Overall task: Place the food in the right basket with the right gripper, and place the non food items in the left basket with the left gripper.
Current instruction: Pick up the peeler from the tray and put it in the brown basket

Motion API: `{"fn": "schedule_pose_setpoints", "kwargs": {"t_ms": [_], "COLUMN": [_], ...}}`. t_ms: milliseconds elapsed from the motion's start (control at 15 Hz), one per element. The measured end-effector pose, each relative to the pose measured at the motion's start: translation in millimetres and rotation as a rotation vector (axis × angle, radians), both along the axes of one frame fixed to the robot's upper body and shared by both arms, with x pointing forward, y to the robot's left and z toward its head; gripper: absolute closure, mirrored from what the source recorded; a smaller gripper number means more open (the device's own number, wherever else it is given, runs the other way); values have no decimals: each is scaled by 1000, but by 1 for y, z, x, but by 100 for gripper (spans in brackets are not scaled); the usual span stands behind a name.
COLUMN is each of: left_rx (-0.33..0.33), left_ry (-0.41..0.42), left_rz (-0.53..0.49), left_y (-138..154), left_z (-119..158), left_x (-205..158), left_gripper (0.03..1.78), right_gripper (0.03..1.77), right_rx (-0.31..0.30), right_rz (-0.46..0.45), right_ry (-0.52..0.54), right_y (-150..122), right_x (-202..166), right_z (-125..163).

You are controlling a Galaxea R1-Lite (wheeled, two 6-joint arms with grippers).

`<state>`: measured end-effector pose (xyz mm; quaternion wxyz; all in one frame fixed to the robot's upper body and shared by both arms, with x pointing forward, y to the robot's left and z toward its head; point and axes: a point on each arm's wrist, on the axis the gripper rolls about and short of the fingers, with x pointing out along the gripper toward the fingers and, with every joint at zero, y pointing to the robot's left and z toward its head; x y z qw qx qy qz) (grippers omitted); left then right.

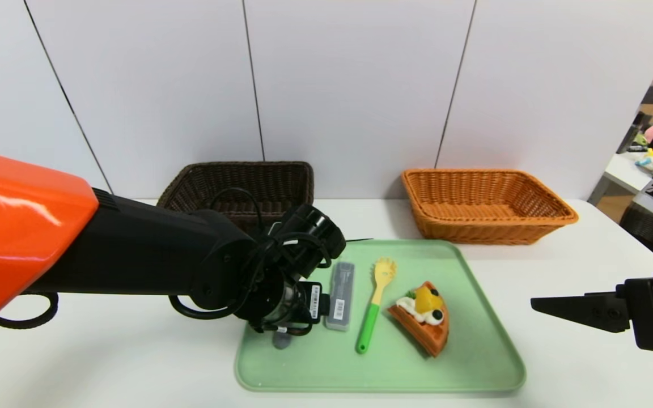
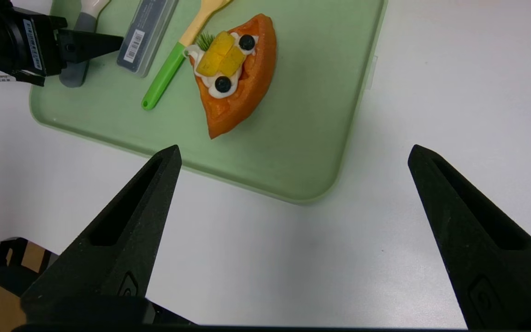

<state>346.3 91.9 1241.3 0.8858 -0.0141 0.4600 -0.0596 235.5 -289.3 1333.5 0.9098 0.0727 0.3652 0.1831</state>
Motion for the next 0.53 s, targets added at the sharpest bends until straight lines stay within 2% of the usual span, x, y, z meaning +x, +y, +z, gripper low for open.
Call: {"fn": "schedule_pose_setpoints", "kwargs": {"t_ms": [200,467,533], "left_rx": [2,2,2], "left_ry": [8,12,13], "left_rz": [3,-5,-7], "left_y": [-1,1,1], "left_z": [-3,-2,-1], "left_x": [0,-1,-2], "left_gripper": [69,111,155], "right_gripper": [10,10,10], "right_rx": [2,5,5], "right_rz": [2,3,2], "right_ry": [-5,-16,-18], "right_y": [0,-1,-1], "right_x": [0,-3,-3], "right_z": [1,3,4]}}
